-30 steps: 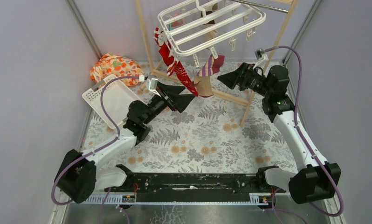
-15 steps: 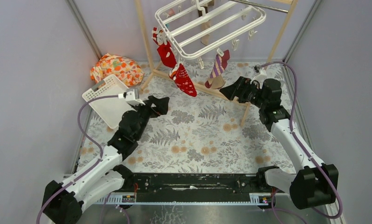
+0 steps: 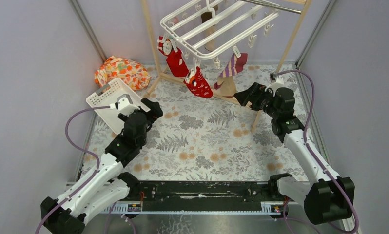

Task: Clip the socks to the hanger
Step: Reset both arms

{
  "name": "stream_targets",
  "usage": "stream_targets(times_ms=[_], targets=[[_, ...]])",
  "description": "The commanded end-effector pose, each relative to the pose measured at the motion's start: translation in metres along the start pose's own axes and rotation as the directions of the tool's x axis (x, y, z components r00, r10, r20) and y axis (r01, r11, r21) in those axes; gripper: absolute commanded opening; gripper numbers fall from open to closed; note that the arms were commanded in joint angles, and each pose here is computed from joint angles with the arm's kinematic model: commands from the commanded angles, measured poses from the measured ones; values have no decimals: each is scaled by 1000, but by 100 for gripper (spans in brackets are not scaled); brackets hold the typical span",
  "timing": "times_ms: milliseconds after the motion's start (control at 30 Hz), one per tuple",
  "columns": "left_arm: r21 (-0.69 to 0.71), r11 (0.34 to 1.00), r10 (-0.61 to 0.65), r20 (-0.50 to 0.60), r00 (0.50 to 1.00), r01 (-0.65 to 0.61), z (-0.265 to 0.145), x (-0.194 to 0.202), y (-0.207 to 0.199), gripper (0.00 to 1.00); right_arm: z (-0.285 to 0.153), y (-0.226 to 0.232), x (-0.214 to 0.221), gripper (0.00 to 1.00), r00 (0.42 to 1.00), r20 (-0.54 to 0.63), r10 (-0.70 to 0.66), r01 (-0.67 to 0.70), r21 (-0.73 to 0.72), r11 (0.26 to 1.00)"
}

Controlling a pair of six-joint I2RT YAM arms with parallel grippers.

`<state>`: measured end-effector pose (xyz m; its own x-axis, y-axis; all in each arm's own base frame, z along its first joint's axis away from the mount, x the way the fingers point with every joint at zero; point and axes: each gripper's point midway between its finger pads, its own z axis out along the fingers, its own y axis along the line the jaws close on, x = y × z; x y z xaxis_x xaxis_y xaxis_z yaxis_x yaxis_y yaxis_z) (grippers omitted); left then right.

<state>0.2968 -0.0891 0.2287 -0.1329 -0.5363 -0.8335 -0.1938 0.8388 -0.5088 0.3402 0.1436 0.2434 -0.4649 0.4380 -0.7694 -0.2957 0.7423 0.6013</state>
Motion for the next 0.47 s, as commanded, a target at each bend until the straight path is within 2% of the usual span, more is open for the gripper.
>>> stream_targets(times_ms=[0,433], targets=[[-85,996,-27,85,996,35,-5,-25,12,99,6,-9,-22,88,996,77,-40,36,51,998],[-100,995,-19,73,997,26,0,-8,21,99,6,-30,-17,88,997,65,-32,27,89,996]])
